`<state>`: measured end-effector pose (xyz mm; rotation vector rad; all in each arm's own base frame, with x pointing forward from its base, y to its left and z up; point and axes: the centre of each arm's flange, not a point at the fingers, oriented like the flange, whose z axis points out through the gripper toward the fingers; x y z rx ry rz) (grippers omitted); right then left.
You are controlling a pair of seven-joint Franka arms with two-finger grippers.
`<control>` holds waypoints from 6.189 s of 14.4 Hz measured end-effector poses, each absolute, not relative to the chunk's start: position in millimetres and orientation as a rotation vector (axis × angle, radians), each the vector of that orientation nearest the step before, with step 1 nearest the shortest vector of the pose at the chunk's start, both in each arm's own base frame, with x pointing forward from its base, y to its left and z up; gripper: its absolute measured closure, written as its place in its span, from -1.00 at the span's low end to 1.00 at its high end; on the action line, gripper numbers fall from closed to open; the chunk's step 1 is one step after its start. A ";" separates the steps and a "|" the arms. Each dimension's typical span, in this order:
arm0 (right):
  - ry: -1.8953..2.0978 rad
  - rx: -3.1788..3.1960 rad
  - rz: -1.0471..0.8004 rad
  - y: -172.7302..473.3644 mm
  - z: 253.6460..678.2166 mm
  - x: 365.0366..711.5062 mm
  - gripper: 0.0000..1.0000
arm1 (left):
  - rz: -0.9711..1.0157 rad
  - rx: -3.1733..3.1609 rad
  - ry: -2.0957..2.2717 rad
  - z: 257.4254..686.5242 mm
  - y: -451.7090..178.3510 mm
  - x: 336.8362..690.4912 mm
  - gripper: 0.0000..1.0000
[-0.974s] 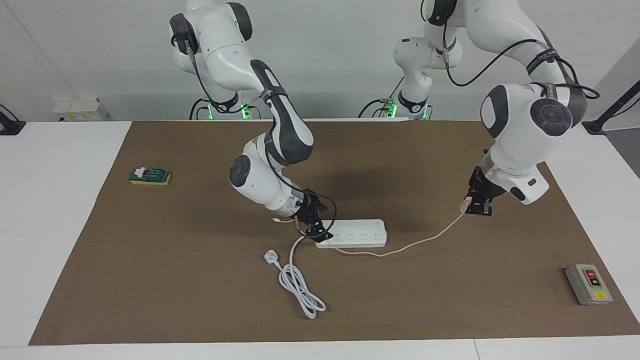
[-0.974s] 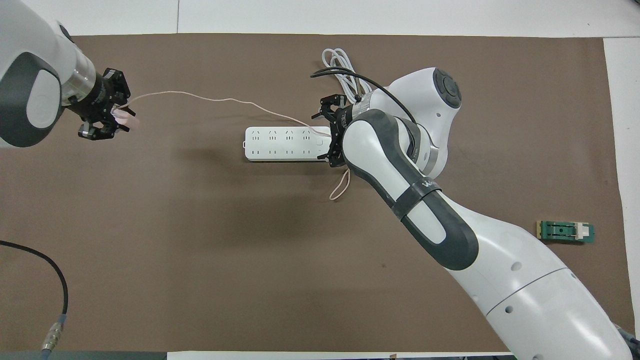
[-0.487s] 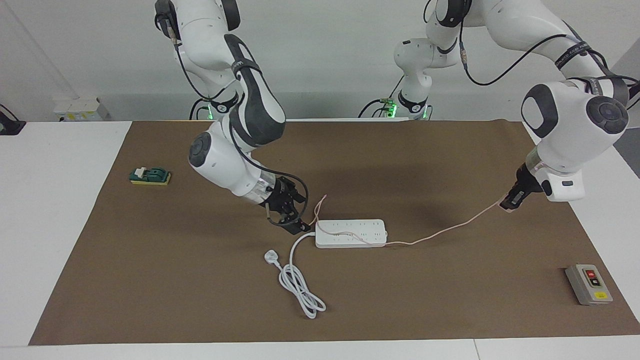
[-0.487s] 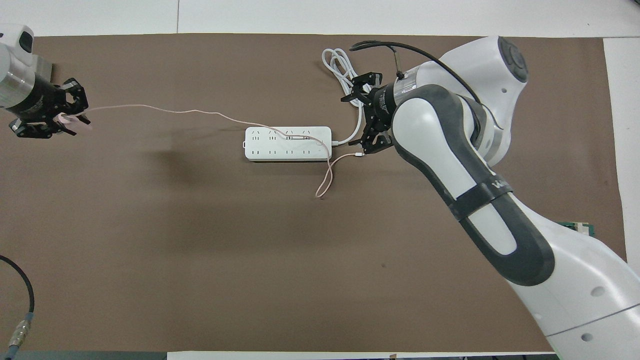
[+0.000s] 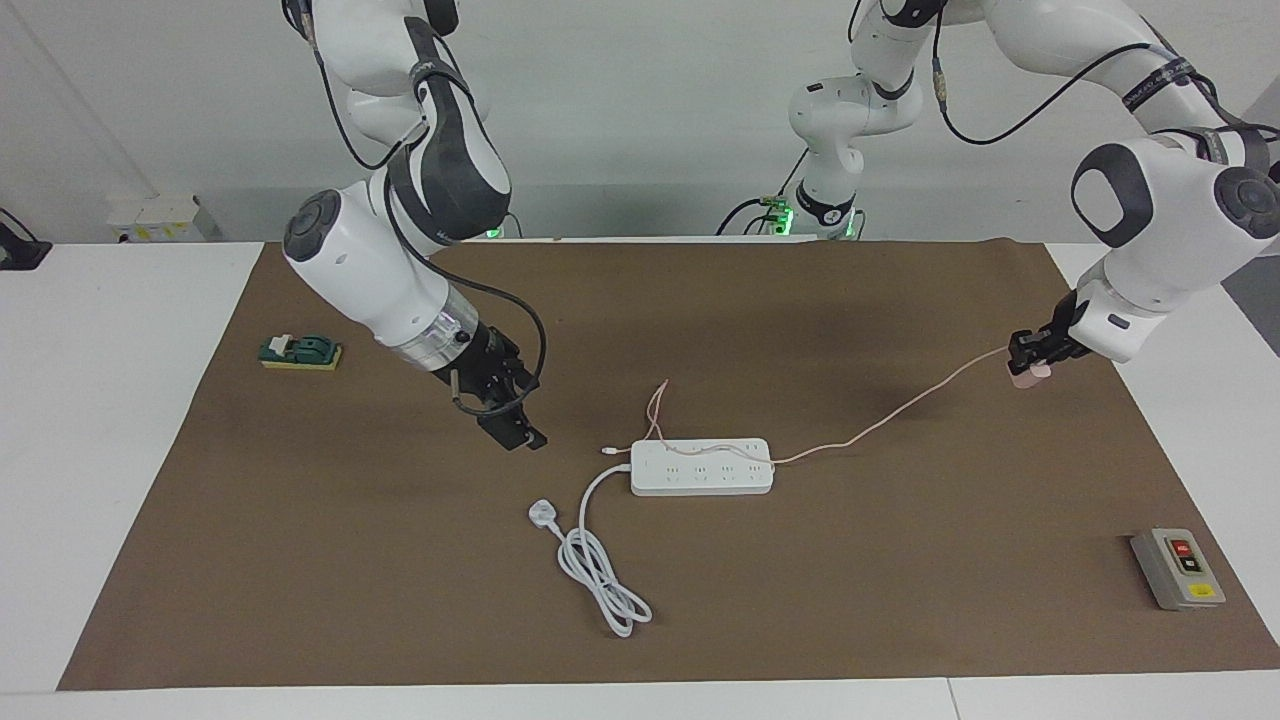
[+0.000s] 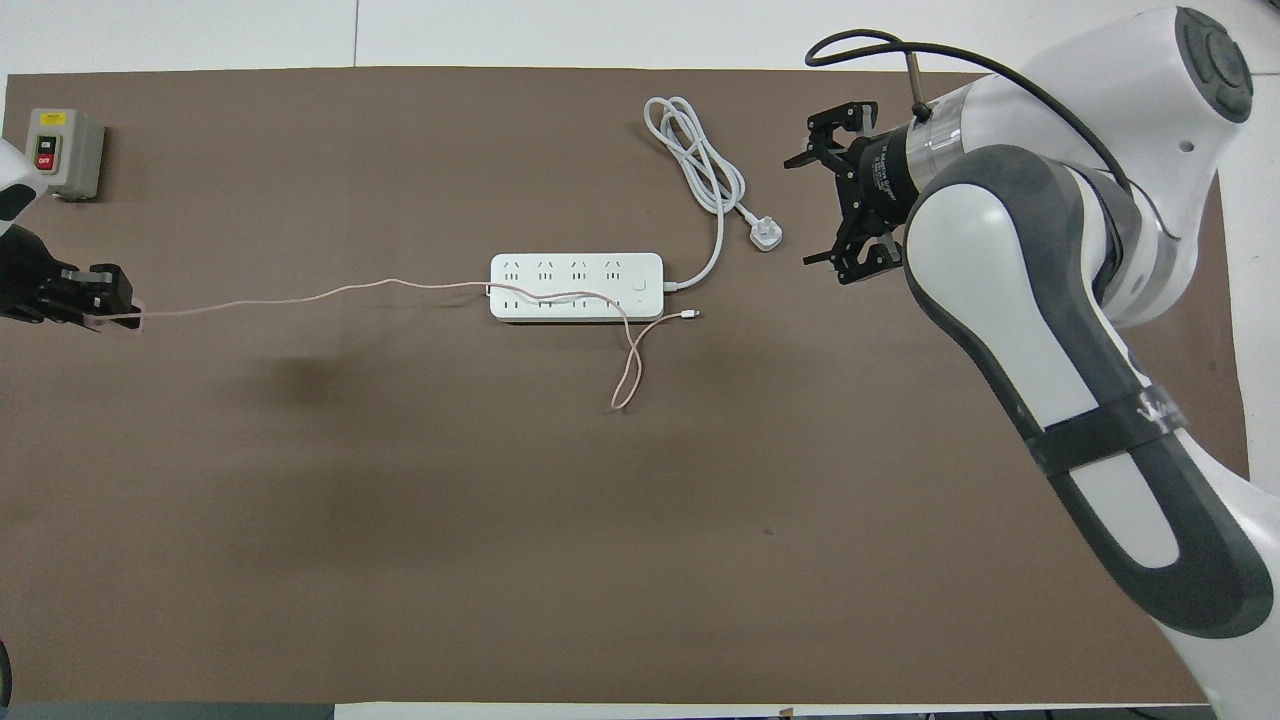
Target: Unplug charger and place it aside
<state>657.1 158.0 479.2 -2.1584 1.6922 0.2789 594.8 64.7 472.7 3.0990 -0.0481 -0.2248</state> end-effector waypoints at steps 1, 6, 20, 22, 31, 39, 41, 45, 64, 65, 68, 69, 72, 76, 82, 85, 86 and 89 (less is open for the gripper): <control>1.670 -2.198 0.246 147.0 483.0 657.2 -1.00 | -0.226 3.064 -0.090 471.6 59.8 585.4 0.35; 1.464 -2.412 0.108 88.9 505.0 654.5 -1.00 | -0.168 2.901 -0.080 422.9 37.7 531.7 0.35; 0.116 -3.053 -0.144 -18.7 592.2 602.9 -1.00 | -0.092 2.800 -0.007 339.3 44.7 437.0 0.35; 0.016 -3.060 -0.143 -28.1 614.9 584.8 -1.00 | -0.082 2.808 -0.008 331.8 45.7 432.9 0.35; -0.064 -3.122 0.028 -41.4 652.8 528.7 -1.00 | -0.040 2.869 0.027 316.0 78.9 427.0 -0.67; -0.052 -3.170 0.001 -50.1 640.1 530.1 -1.00 | 0.012 2.970 0.033 335.6 131.4 431.6 -1.00; -0.051 -3.170 0.001 -50.1 640.4 529.7 -1.00 | 0.048 2.972 0.022 359.7 134.6 447.3 -1.00; -0.051 -3.170 -0.002 -50.0 641.4 528.6 -1.00 | 0.116 2.965 0.109 430.8 134.1 485.9 -1.00; -0.037 -3.142 -0.011 -45.1 643.1 527.3 -1.00 | -0.004 3.048 0.395 569.0 17.3 538.6 -1.00; -0.038 -3.142 -0.011 -44.9 643.1 527.3 -1.00 | -0.001 3.048 0.396 572.5 18.0 538.5 -1.00; -0.043 -3.142 -0.011 -43.1 643.1 527.4 -1.00 | -0.009 3.050 0.388 591.7 17.1 536.1 -1.00; -0.044 -3.142 -0.011 -42.9 643.1 527.4 -1.00 | -0.008 3.052 0.377 595.9 14.4 535.8 -1.00; -0.044 -3.142 -0.012 -42.9 643.3 527.4 -1.00 | -0.013 3.067 0.303 598.2 -2.5 535.6 -1.00; -0.043 -3.142 -0.012 -43.0 643.3 527.4 -1.00 | -0.012 3.086 0.217 615.5 -14.0 535.3 -1.00; -0.043 -3.142 -0.012 -43.0 643.3 527.4 -1.00 | -0.015 3.093 0.075 615.1 -44.6 536.4 -1.00; -0.043 -3.142 -0.012 -43.0 643.3 527.3 -1.00 | -0.026 3.093 0.051 614.0 -48.2 535.8 -1.00; -0.043 -3.142 -0.012 -43.0 643.3 527.3 -1.00 | -0.026 3.094 0.037 614.0 -49.6 535.6 -1.00; -0.043 -3.142 -0.013 -42.9 643.6 527.2 -1.00 | -0.026 3.094 -0.012 613.7 -50.1 535.7 -1.00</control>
